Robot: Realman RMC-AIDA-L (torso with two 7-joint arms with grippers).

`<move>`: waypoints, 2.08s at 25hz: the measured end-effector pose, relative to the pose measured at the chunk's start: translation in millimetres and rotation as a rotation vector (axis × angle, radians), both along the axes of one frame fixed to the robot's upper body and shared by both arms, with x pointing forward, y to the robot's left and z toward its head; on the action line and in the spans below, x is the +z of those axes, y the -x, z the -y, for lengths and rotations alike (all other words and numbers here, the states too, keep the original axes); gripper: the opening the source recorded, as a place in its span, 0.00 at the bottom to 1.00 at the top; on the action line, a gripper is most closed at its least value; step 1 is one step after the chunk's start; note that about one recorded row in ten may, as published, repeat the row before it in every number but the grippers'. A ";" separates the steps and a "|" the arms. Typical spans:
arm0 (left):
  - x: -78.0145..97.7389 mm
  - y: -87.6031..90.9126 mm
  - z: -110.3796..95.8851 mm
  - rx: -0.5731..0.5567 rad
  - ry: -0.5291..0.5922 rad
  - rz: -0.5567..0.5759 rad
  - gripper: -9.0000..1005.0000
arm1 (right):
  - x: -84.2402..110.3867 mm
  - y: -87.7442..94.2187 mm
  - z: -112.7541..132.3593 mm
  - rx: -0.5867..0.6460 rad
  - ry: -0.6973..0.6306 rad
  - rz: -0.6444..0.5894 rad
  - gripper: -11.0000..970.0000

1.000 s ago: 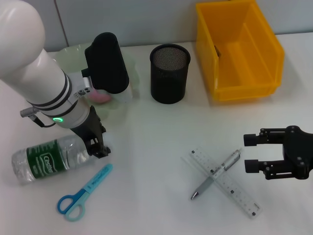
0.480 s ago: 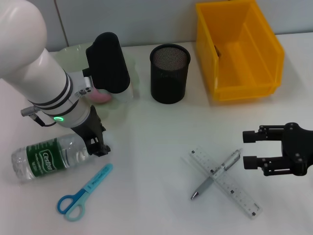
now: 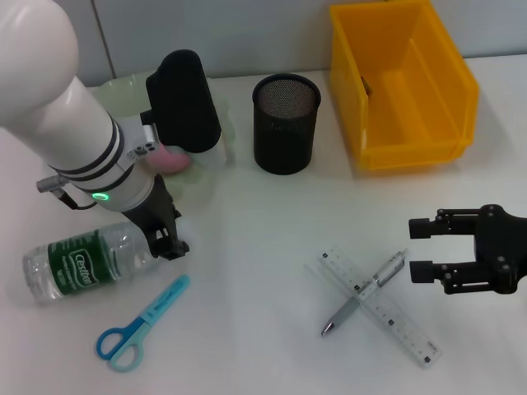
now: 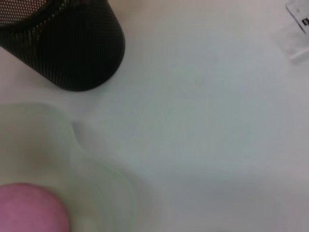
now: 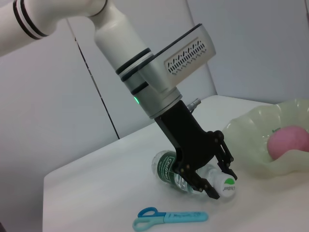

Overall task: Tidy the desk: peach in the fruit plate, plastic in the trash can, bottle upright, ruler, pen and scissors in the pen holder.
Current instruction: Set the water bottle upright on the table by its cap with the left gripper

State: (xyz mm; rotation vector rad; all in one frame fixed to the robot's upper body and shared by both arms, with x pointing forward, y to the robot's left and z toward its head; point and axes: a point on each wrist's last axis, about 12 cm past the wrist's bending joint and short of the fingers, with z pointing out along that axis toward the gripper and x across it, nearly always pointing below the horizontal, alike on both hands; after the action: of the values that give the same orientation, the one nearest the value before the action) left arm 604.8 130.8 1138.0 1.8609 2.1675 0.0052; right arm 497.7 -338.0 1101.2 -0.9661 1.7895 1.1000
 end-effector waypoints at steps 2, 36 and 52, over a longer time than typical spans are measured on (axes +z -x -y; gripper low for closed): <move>2.2 -0.6 -0.1 0.008 0.007 0.000 0.45 | 0.0 0.0 0.1 0.000 0.000 0.000 0.75; 68.2 -13.0 -57.5 0.153 0.374 -0.128 0.45 | 0.4 -2.5 1.1 -0.006 0.011 0.008 0.75; 77.3 -7.6 -85.9 0.188 0.463 -0.140 0.45 | 0.2 -2.1 1.2 -0.007 0.011 0.007 0.75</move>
State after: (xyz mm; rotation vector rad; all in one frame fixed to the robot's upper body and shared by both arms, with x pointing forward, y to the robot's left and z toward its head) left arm 612.4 216.6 1215.3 1.4321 2.1866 -0.5535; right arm 499.9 -339.2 1101.5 -0.9685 1.7938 1.0820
